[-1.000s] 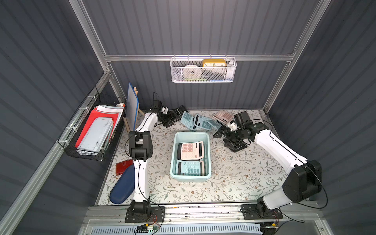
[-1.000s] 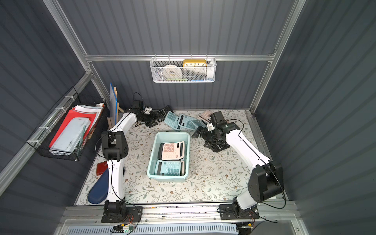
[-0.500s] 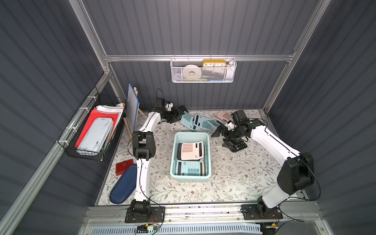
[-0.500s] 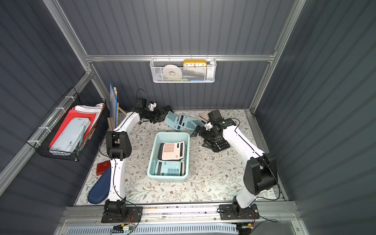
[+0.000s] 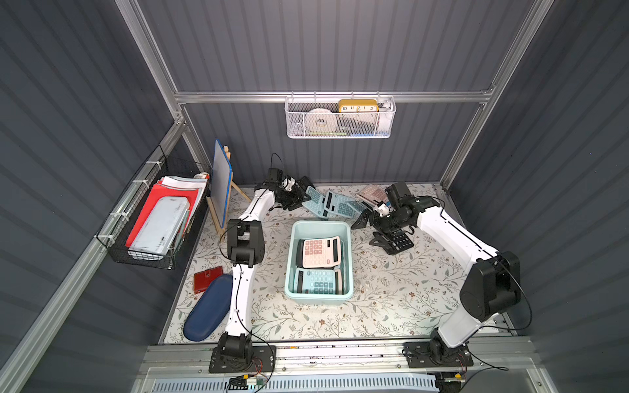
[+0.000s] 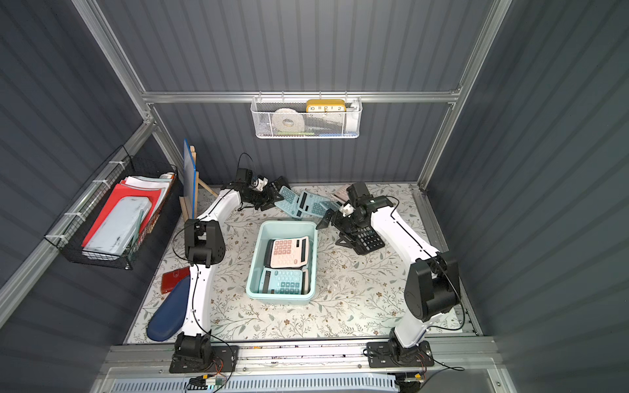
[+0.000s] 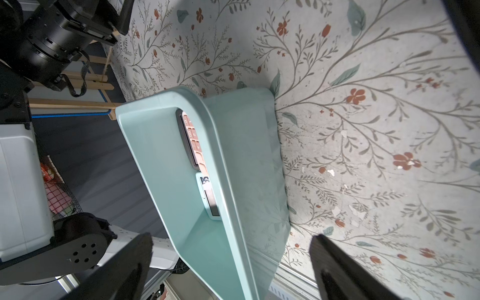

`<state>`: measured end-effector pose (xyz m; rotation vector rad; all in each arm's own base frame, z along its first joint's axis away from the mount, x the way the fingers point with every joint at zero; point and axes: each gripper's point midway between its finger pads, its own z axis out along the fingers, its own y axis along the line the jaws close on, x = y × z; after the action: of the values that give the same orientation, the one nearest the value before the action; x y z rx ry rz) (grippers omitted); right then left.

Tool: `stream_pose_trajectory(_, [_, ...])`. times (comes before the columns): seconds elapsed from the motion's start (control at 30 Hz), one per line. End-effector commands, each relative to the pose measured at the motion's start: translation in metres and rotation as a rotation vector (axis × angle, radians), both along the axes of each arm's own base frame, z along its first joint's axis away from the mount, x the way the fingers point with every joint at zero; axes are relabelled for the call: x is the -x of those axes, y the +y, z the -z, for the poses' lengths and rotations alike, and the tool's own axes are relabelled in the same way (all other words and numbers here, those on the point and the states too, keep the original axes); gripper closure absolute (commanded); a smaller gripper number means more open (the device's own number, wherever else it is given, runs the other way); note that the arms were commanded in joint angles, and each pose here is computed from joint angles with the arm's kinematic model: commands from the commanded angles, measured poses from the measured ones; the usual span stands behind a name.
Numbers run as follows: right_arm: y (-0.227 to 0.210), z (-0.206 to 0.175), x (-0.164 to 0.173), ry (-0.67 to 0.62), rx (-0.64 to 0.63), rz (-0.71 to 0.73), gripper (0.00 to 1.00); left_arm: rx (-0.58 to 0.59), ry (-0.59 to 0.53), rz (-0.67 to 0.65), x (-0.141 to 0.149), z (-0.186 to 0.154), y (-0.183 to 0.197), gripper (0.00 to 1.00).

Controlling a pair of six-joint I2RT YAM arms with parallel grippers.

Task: Put the calculator in the storage box
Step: Pick up the calculator at the center of the board.

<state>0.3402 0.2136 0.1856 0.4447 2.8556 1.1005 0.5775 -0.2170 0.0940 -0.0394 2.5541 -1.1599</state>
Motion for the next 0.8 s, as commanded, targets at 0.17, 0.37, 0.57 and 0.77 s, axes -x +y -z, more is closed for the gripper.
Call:
stream_pose_trajectory(0.17, [0.003,0.007,0.001,0.028,-0.033,-0.004,0.01,0.014,-0.013,0.030,0.010,-0.015,-0.004,0.69])
stream_pose_trajectory(0.37, [0.005,0.007,0.003,0.024,-0.050,0.003,0.01,-0.023,-0.042,0.018,0.017,-0.033,0.002,0.81])
stream_pose_trajectory(0.57, [0.003,0.006,0.009,0.013,-0.062,0.018,0.01,-0.050,-0.076,0.005,0.027,-0.060,0.008,0.92])
stream_pose_trajectory(0.77, [-0.002,0.003,0.015,-0.016,-0.059,0.038,0.01,-0.093,-0.098,-0.031,0.037,-0.086,0.016,0.98])
